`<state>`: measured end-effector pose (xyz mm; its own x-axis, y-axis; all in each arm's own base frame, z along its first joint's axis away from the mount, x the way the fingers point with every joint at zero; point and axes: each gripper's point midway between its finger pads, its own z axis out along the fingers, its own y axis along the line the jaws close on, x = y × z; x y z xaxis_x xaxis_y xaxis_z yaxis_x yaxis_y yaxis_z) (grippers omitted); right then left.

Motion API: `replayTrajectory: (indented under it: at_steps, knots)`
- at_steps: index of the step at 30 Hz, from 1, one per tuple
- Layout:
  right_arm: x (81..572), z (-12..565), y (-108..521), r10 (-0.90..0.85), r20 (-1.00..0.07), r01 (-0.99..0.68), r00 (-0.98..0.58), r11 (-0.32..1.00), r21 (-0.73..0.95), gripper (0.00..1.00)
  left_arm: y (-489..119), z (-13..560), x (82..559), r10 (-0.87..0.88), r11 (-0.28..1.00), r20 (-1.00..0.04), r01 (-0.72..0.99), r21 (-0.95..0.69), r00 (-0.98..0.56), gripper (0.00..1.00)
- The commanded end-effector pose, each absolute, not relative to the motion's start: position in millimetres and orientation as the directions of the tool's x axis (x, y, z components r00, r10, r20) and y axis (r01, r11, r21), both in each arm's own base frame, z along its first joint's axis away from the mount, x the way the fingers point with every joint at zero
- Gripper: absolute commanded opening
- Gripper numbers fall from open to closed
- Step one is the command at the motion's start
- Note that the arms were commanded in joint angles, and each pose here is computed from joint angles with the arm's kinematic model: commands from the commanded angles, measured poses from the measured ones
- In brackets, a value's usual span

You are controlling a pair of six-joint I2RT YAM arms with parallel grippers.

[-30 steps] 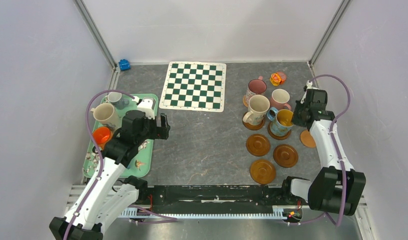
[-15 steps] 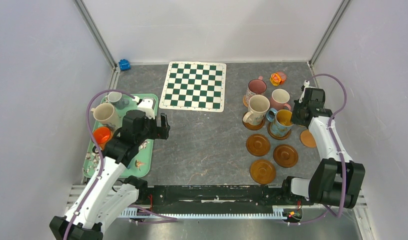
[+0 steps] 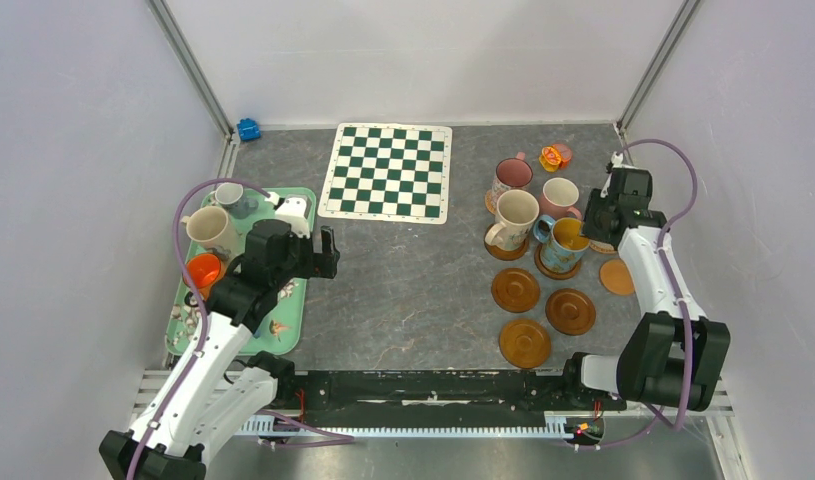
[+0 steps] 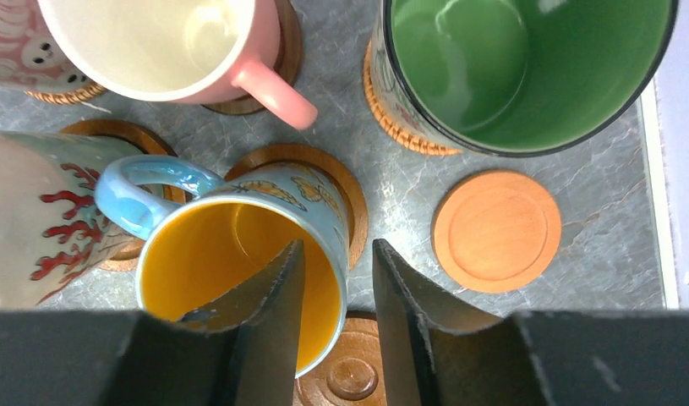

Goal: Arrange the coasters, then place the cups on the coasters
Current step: Place the cup on the coaster.

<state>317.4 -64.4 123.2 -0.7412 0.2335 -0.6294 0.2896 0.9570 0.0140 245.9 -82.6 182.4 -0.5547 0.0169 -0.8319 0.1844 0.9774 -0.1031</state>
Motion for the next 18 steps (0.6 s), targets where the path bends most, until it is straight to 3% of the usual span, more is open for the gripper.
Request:
replayTrajectory:
  at_steps: [1,9,18]
  knots:
    - [339,159,-63,0.236,-0.701,0.281,-0.673,0.958,0.053,0.4,-82,192,251,-0.017,0.981,-0.844,0.155,-0.118,-0.536,1.0]
    - [343,201,-9,0.176,-0.749,0.15,-0.638,0.983,0.103,0.51,-61,201,254,-0.069,0.996,-0.855,0.02,-0.092,-0.513,1.0]
    - [308,244,110,0.054,-0.825,-0.127,-0.562,0.98,0.151,0.7,-10,240,277,-0.139,0.952,-0.902,-0.305,-0.009,-0.409,1.0]
